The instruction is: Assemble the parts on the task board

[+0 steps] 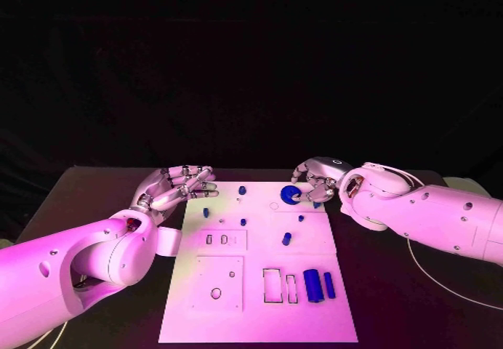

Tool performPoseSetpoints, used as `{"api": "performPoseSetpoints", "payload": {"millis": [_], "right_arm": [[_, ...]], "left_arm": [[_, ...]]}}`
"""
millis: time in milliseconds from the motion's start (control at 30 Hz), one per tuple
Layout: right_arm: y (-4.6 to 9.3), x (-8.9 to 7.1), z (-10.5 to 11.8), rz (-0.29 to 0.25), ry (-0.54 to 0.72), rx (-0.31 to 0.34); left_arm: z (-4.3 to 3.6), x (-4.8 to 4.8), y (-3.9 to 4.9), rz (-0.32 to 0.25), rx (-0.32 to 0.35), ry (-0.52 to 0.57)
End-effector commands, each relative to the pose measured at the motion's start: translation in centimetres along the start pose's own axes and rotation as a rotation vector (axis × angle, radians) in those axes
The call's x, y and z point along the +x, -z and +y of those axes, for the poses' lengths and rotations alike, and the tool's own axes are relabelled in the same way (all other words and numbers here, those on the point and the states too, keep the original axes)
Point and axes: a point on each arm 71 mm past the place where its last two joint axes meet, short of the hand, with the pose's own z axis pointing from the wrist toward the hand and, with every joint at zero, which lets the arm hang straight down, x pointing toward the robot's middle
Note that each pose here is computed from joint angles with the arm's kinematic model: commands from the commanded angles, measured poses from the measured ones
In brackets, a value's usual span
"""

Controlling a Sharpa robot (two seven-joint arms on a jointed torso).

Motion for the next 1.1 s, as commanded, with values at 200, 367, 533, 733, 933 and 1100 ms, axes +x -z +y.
{"api": "performPoseSetpoints", "payload": {"millis": [200, 367, 533, 733, 933, 1100], "right_arm": [[-0.43, 0.71, -0.12, 0.053, 0.009, 0.022], [-0.63, 0.90, -0.02, 0.062, 0.009, 0.027], [-0.73, 1.13, 0.01, 0.073, 0.001, 0.032], [-0.77, 1.22, -0.08, 0.079, -0.006, 0.036], [-0.79, 1.31, -0.16, 0.091, -0.014, 0.040], [-0.76, 1.21, -0.10, 0.076, 0.003, 0.032]], "left_arm": [[-0.11, 0.21, -0.04, 0.018, 0.006, 0.010], [-0.12, 0.18, -0.06, 0.014, 0.009, 0.008], [-0.12, 0.17, -0.06, 0.013, 0.008, 0.008], [-0.10, 0.15, -0.07, 0.013, 0.007, 0.008], [-0.08, 0.10, -0.07, 0.012, 0.005, 0.007], [-0.08, 0.10, -0.07, 0.012, 0.004, 0.008]]}}
